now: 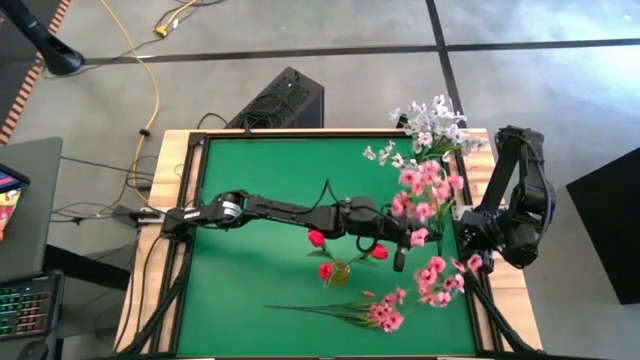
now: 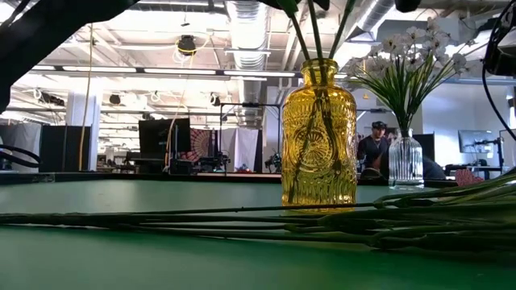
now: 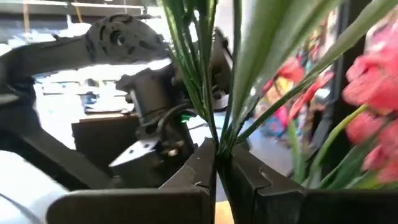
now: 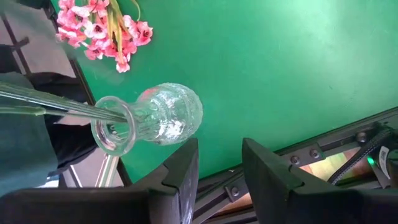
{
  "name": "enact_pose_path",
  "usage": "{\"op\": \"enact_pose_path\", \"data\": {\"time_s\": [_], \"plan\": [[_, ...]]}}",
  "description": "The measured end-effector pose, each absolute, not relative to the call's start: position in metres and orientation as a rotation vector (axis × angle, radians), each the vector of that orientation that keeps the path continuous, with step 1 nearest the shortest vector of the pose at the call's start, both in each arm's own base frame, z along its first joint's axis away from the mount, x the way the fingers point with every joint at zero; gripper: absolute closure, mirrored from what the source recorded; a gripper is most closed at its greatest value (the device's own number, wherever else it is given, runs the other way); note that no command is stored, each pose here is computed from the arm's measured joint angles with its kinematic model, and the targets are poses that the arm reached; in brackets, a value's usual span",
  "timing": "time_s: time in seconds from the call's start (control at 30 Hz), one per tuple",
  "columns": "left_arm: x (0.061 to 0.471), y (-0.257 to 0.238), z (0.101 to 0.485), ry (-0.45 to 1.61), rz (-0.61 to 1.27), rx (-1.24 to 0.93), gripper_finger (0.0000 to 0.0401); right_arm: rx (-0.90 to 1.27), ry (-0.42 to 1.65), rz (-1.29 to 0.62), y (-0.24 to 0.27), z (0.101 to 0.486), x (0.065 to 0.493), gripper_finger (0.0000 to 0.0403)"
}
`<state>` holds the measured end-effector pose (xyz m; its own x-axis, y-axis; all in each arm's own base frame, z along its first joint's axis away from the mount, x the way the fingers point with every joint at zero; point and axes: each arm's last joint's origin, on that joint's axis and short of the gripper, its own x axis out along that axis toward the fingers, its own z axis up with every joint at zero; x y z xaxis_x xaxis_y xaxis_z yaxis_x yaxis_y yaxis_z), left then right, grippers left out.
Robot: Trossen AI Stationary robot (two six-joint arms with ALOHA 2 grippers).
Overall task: Sort flowers into vase by color
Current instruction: Put the left pink flowers into the bottom transparent vase
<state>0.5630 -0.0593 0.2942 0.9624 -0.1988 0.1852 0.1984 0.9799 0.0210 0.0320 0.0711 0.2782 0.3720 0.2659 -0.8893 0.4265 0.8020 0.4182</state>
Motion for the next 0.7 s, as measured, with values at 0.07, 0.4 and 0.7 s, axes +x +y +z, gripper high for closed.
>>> {"op": "enact_pose_path", "data": {"time_s": [0.07, 0.4, 0.7], "plan": [[0.563, -0.057, 0.293, -0.181, -0.171, 0.046, 0.0393, 0.674, 1.211, -0.113, 0.071, 0.278, 0.032, 0.0254], [0.564, -0.034, 0.301, -0.208, -0.148, 0.013, 0.0392, 0.648, 1.195, -0.103, 0.071, 0.278, 0.032, 0.0256], [0.564, -0.031, 0.302, -0.204, -0.151, -0.019, 0.0392, 0.573, 1.002, -0.115, 0.056, 0.303, 0.033, 0.0283]]}}
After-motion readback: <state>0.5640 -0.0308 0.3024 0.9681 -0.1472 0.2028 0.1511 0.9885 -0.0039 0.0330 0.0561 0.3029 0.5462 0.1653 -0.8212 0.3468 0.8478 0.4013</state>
